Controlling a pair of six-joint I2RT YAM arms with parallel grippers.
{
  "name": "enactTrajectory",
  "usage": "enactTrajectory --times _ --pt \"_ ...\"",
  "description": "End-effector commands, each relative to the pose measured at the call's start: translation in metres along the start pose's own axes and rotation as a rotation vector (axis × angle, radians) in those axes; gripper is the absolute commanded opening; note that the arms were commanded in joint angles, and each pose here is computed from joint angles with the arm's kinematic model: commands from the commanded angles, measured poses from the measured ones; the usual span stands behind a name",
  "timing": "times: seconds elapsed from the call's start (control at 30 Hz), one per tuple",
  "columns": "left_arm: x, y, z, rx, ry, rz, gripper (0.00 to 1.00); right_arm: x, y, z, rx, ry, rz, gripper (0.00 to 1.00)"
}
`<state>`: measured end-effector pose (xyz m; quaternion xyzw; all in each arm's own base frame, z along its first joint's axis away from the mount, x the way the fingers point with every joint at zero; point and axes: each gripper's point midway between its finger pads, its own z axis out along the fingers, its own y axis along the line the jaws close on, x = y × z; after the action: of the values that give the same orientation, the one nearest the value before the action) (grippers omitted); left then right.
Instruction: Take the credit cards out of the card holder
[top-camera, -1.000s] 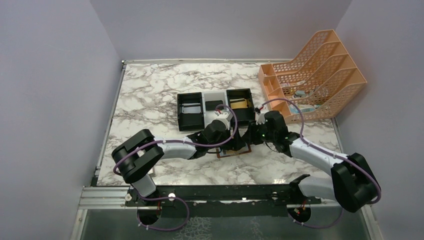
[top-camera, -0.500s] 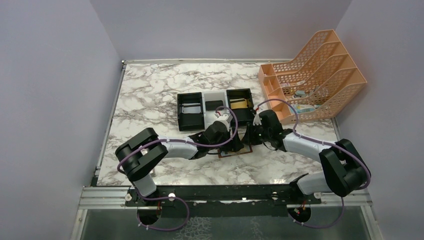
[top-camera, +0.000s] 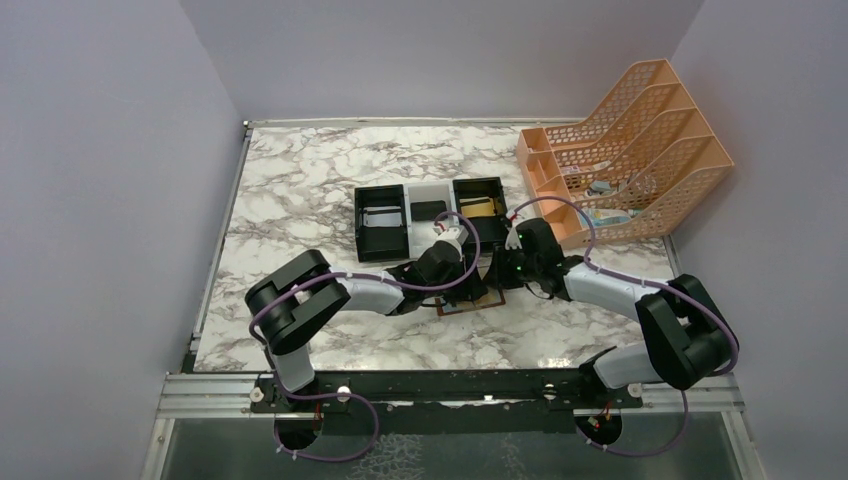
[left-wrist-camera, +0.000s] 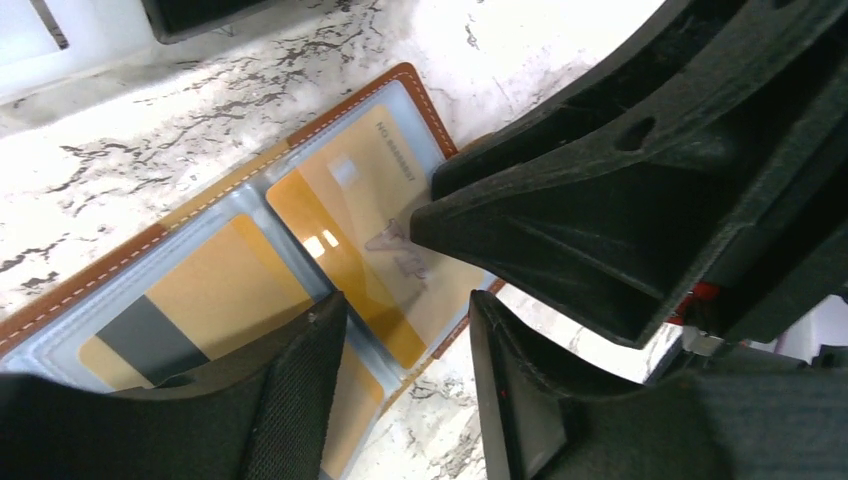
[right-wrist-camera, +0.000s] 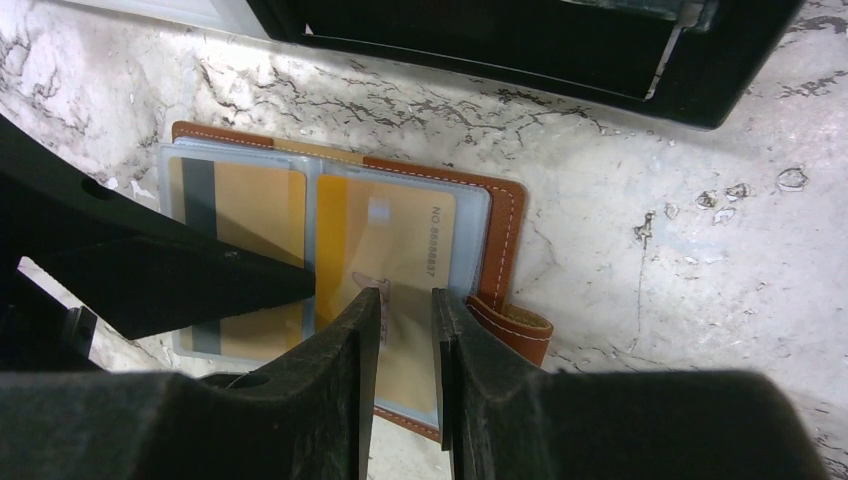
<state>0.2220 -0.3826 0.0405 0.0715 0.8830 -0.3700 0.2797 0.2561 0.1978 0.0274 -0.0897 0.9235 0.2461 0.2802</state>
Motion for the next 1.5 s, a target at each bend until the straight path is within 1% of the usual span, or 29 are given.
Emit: enactTrajectory --times 0.0,0.27,0.47,0.57,0.7,0.83,1.07,1.23,1.47 --pt "0.006 0.004 0.008 -0.023 0.018 -0.012 0.49 -0.004 -0.007 0.0 0.041 -0.009 0.006 0.26" --pt "0.004 0.01 0.004 -0.046 -0.018 -0.041 0.43 -0.001 -0.009 0.002 0.045 0.001 0.01 0.26" --pt "0.003 0.01 0.004 -0.038 -0.034 -0.069 0.4 -0.008 -0.005 -0.005 0.033 -0.032 0.008 0.26" --pt "0.005 0.013 0.004 -0.046 -0.035 -0.065 0.4 -0.014 0.002 -0.011 0.011 -0.056 0.012 0.29" --pt "0.004 0.014 0.002 -0.049 -0.041 -0.062 0.39 -0.018 -0.001 -0.015 0.035 -0.08 0.023 0.31" --pt "0.005 0.016 0.003 -0.056 -0.04 -0.07 0.39 -0.006 -0.009 -0.005 0.058 -0.026 0.021 0.3" --pt "0.003 0.025 0.002 -0.091 -0.07 -0.108 0.4 -0.002 -0.01 0.0 0.054 -0.003 0.022 0.25" --pt "0.004 0.035 0.0 -0.125 -0.09 -0.133 0.4 0.008 -0.019 0.006 0.08 0.046 0.043 0.24" --pt "0.004 0.033 0.001 -0.096 -0.112 -0.191 0.4 0.011 -0.021 0.009 0.075 0.056 0.05 0.24"
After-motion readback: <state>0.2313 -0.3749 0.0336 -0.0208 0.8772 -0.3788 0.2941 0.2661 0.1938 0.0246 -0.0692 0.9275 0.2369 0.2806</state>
